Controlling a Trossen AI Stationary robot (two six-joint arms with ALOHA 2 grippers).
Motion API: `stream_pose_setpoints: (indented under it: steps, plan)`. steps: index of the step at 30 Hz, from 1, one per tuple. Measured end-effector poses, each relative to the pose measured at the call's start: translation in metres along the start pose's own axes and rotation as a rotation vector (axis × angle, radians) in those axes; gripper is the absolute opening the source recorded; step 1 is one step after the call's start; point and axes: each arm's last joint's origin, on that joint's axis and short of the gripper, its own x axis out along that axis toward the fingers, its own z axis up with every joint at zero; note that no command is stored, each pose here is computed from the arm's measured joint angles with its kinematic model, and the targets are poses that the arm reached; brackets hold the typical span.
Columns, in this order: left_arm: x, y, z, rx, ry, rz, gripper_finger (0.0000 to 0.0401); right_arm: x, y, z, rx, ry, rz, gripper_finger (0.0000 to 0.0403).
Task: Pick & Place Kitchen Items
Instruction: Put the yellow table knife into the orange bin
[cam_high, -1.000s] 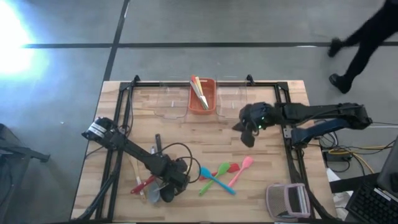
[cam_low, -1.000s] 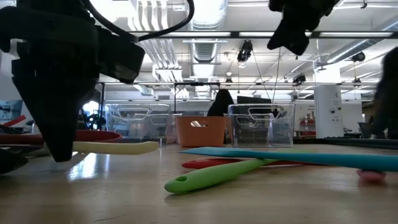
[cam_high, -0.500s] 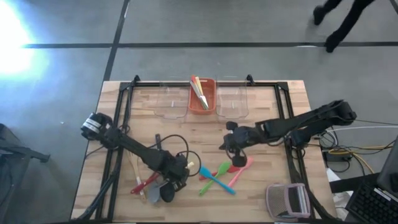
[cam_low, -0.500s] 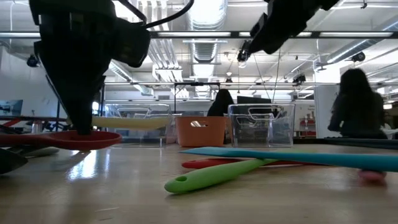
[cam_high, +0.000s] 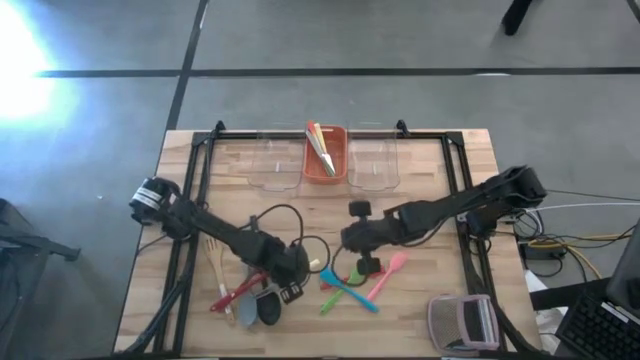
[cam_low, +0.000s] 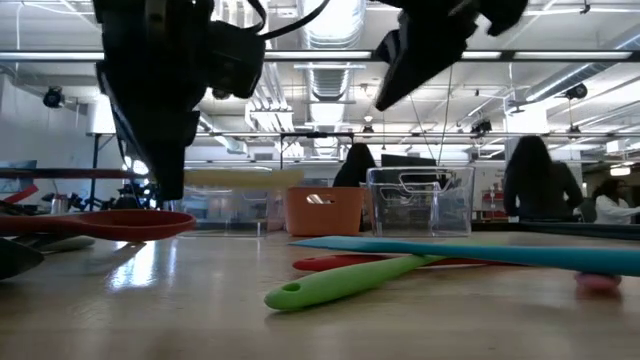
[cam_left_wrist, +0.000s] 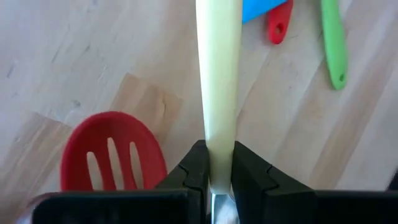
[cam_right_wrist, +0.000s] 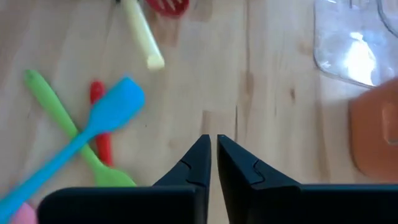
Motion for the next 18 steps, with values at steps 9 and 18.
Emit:
stream_pose_setpoints:
  steps: [9,18]
  plan:
    - [-0.028,0.022,0.03,0.013,-0.214,0.007,0.0044,-0.027,-0.006,-0.019,0.093,0.097,-0.326,0.0036]
    - [-0.066,0.059,0.084,-0.004,-0.534,-0.03,0.0044,-0.076,-0.031,-0.044,0.302,0.011,-0.348,0.0019]
